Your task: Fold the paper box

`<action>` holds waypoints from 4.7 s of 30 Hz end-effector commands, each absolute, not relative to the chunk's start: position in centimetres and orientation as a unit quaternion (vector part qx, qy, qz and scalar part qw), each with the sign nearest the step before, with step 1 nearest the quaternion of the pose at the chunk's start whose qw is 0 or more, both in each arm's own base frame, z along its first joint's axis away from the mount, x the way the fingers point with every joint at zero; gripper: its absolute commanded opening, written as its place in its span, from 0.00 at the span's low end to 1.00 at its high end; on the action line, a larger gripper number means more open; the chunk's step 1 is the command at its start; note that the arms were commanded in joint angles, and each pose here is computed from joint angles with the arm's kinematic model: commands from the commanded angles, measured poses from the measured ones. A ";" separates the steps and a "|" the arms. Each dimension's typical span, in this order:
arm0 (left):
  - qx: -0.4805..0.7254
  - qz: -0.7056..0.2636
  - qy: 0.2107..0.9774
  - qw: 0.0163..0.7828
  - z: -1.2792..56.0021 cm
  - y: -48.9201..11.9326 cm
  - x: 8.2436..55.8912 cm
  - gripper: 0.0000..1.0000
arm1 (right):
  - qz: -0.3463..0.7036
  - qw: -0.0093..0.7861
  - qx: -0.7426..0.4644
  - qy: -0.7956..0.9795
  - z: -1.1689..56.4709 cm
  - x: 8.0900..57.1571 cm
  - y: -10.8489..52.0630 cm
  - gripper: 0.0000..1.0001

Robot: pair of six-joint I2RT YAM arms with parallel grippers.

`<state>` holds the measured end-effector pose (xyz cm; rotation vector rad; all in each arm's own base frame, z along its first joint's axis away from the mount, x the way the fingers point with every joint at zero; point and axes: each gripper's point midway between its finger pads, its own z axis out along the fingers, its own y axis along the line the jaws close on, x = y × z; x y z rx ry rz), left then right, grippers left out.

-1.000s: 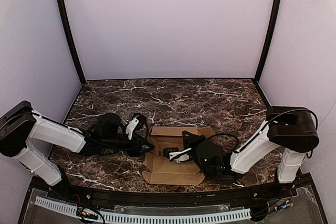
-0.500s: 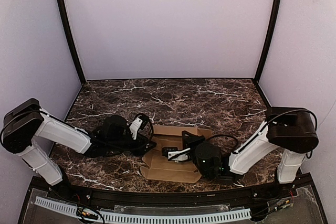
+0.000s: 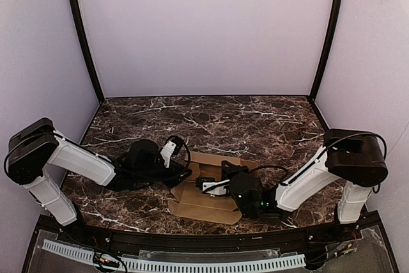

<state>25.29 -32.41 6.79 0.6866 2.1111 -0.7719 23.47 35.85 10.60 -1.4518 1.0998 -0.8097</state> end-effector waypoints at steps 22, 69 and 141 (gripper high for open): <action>0.245 -0.270 0.819 0.444 7.8 -33.5 28.4 0.17 | -0.282 0.498 -0.625 0.531 8.1 22.1 37.3 0.00; 0.436 -0.309 0.730 0.426 8.8 -38.9 26.3 0.00 | 0.260 0.455 -0.357 0.773 20.8 22.1 34.0 0.45; 0.409 -0.354 0.714 0.445 6.7 -42.9 26.3 0.05 | 0.311 0.365 -0.308 0.821 9.6 22.9 39.5 0.00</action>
